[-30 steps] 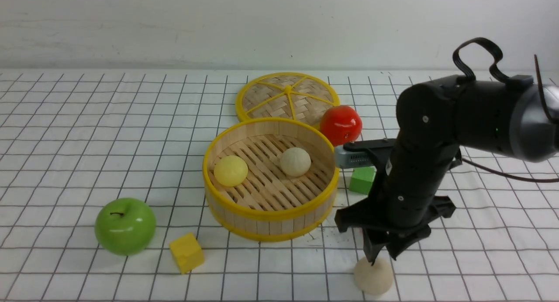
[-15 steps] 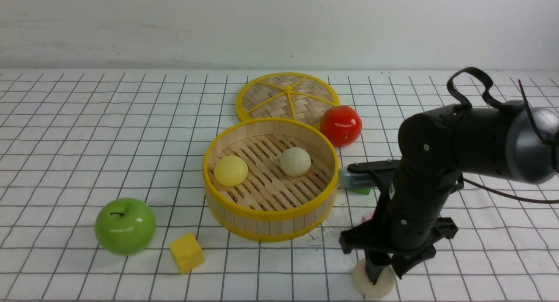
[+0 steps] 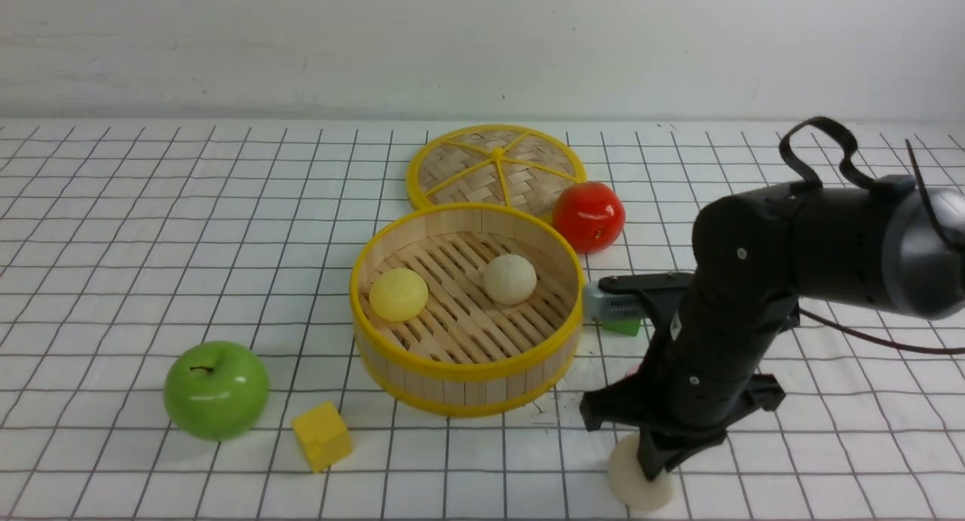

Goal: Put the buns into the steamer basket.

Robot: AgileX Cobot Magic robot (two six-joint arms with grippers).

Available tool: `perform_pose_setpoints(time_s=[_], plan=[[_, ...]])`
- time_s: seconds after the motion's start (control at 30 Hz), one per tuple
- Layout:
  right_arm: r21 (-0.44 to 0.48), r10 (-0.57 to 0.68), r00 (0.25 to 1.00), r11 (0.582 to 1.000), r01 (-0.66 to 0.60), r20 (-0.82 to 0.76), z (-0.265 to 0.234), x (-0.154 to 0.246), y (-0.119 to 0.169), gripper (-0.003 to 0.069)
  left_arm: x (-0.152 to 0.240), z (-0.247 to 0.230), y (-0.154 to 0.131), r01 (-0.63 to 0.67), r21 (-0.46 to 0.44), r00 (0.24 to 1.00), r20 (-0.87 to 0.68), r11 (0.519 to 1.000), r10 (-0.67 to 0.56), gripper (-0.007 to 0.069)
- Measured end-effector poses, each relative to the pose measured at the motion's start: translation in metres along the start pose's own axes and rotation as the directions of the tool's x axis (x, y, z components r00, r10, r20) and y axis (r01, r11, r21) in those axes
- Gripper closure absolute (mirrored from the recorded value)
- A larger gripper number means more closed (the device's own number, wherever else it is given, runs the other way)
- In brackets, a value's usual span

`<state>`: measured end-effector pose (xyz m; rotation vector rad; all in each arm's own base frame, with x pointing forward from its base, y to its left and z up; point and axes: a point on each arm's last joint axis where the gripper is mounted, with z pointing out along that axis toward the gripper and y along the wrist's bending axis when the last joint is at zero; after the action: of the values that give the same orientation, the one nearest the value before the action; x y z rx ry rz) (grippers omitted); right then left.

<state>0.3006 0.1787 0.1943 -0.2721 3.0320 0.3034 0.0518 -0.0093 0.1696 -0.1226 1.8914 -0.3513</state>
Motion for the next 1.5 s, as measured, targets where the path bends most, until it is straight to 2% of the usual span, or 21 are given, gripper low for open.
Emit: perform_pose_setpoints(time_s=[0.2,0.23,0.4,0.5,0.57,0.73,0.9,0.97,1.0,1.03,1.23,1.4,1.5], plan=[[-0.085,-0.02,0.979,0.996,0.038,0.203,-0.056,-0.027,0.02,0.0645,0.0,0.0,0.0,0.0,0.0,1.0,0.0,1.0,0.0,0.0477],[-0.123,-0.032,0.952,0.99,0.073,0.303,-0.076,-0.04,0.028,0.0645,0.0,0.0,0.0,0.0,0.0,1.0,0.0,1.0,0.0,0.0475],[-0.206,-0.008,0.882,0.971,0.119,0.471,-0.092,-0.062,0.041,0.0645,0.0,0.0,0.0,0.0,0.0,1.0,0.0,1.0,0.0,0.047],[-0.251,0.023,0.865,0.961,0.12,0.501,-0.075,-0.075,0.045,0.0645,0.0,0.0,0.0,0.0,0.0,1.0,0.0,1.0,0.0,0.0466],[-0.272,0.042,0.881,0.957,0.1,0.471,-0.056,-0.08,0.046,0.0645,0.0,0.0,0.0,0.0,0.0,1.0,0.0,1.0,0.0,0.0463],[-0.281,0.063,0.924,0.959,0.049,0.376,-0.002,-0.09,0.043,0.0628,0.0,0.0,0.0,0.0,0.0,1.0,0.0,1.0,0.0,0.0461],[-0.277,0.072,0.931,0.96,0.032,0.359,0.012,-0.092,0.041,0.0582,0.0,0.0,0.0,0.0,0.0,1.0,0.0,1.0,0.0,0.0459],[-0.277,0.074,0.928,0.96,0.033,0.365,0.012,-0.092,0.041,0.0524,0.0,0.0,0.0,0.0,0.0,1.0,0.0,1.0,0.0,0.0453],[-0.277,0.074,0.928,0.96,0.033,0.365,0.012,-0.092,0.041,0.0519,0.0,0.0,0.0,0.0,0.0,1.0,0.0,1.0,0.0,0.0453],[-0.277,0.073,0.928,0.96,0.034,0.366,0.011,-0.092,0.041,0.0463,0.0,0.0,0.0,0.0,0.0,1.0,0.0,1.0,0.0,0.0452],[-0.25,0.019,0.921,0.964,0.085,0.388,-0.013,-0.086,0.043,0.0263,0.0,0.0,0.0,0.0,0.0,1.0,0.0,1.0,0.0,0.0451],[-0.192,-0.049,0.926,0.973,0.129,0.375,-0.043,-0.073,0.04,0.0172,0.0,0.0,0.0,0.0,0.0,1.0,0.0,1.0,0.0,0.0445],[-0.136,-0.072,0.929,0.982,0.129,0.362,-0.064,-0.063,0.036,0.0158,0.0,0.0,0.0,0.0,0.0,1.0,0.0,1.0,0.0,0.0443]])
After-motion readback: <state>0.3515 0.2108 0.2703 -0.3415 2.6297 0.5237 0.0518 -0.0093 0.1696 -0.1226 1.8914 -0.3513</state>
